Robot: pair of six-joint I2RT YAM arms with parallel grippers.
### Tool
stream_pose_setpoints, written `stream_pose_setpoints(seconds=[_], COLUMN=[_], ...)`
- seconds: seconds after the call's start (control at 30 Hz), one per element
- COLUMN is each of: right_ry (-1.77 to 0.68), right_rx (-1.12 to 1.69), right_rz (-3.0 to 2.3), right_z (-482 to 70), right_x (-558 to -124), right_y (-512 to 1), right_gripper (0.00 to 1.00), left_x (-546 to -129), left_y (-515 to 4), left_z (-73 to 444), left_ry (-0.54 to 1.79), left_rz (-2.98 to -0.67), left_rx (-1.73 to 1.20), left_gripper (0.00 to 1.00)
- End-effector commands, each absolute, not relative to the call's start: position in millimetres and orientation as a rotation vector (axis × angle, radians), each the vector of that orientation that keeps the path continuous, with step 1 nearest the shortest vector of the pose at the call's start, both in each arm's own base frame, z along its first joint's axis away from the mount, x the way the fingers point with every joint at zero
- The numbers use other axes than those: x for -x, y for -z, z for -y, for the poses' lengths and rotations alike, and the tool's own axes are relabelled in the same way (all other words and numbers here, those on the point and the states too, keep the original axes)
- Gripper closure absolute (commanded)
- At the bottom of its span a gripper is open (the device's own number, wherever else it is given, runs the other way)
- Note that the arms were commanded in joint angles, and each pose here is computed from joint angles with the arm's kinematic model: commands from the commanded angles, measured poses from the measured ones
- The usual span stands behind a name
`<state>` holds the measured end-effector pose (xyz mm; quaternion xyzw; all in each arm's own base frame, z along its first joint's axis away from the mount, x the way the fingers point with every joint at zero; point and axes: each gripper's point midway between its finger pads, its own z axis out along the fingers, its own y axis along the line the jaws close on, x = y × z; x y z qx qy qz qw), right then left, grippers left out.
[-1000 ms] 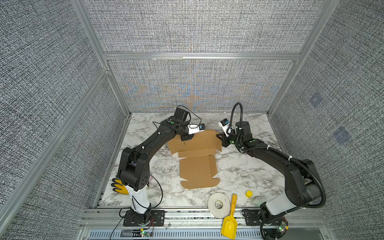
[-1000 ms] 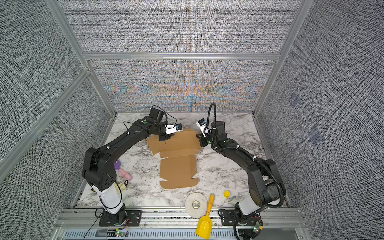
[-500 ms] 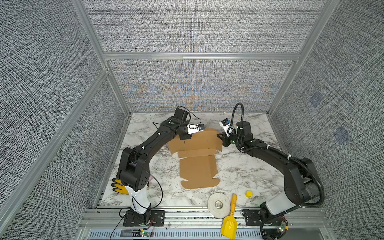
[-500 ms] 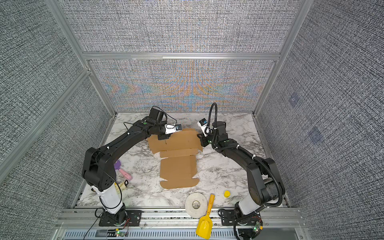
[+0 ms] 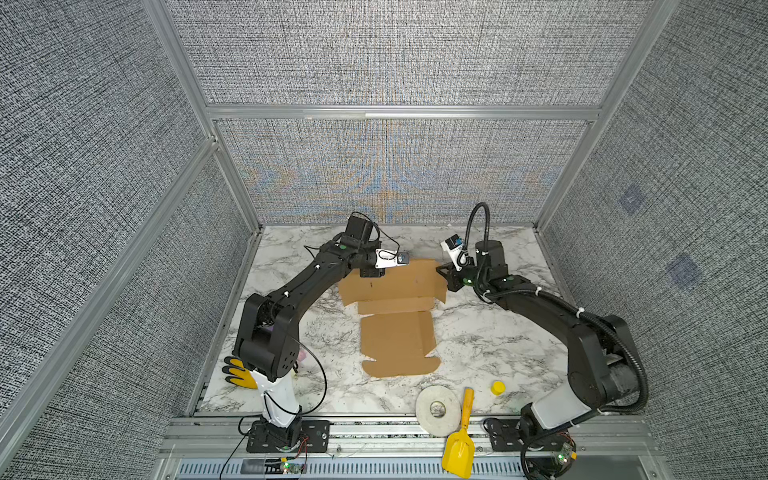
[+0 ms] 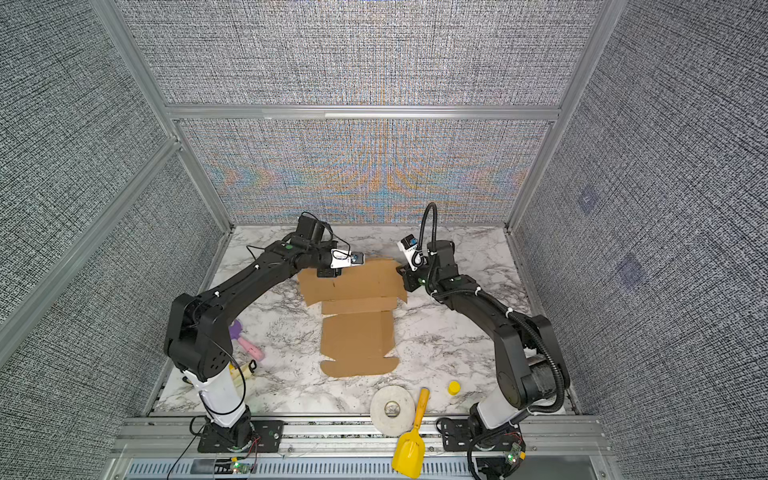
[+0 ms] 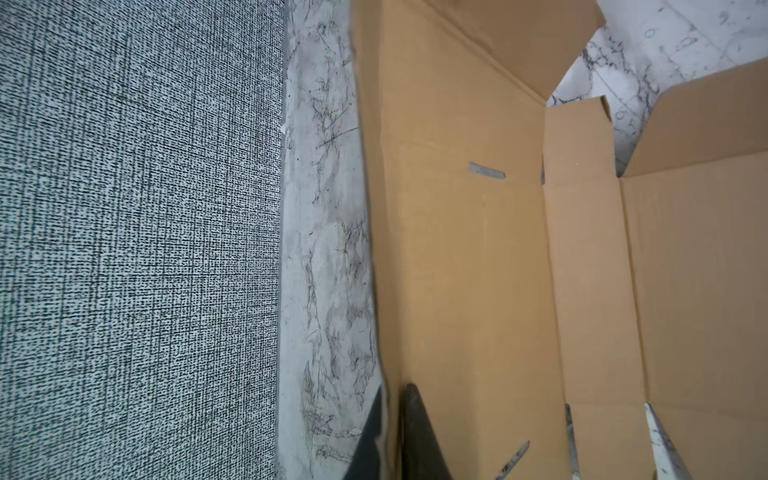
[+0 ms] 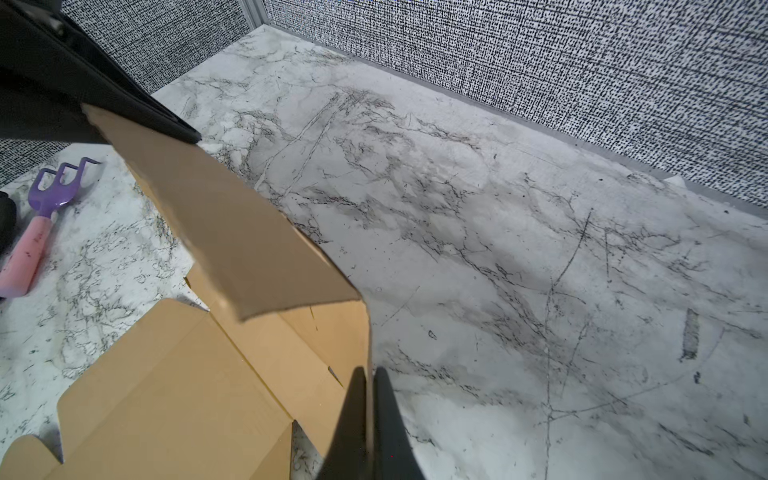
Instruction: Fold the paper box
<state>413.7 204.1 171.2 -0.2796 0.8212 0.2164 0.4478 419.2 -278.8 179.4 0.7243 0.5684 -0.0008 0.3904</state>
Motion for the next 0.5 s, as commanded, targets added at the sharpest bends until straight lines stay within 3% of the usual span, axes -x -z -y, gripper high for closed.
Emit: stream_pose_setpoints(seconds=[0.0, 0.47], right_ry=[-0.547, -0.556], right_rx=[0.7, 0.679], right_rz=[-2.035, -2.052], right_z=[-204.8, -201.9], right_x=[-412.6, -412.1], right_y=[-170.7, -170.0], right_gripper=[1.0, 0.97], left_x=[-427.1, -425.5], left_y=[-186.7, -193.2], left_z=[283.6, 288.3], left_ry=[-0.02, 0.017], left_rz=[-1.394, -1.384], left_rx=[-1.821, -1.793], left_gripper=[0.88, 0.72])
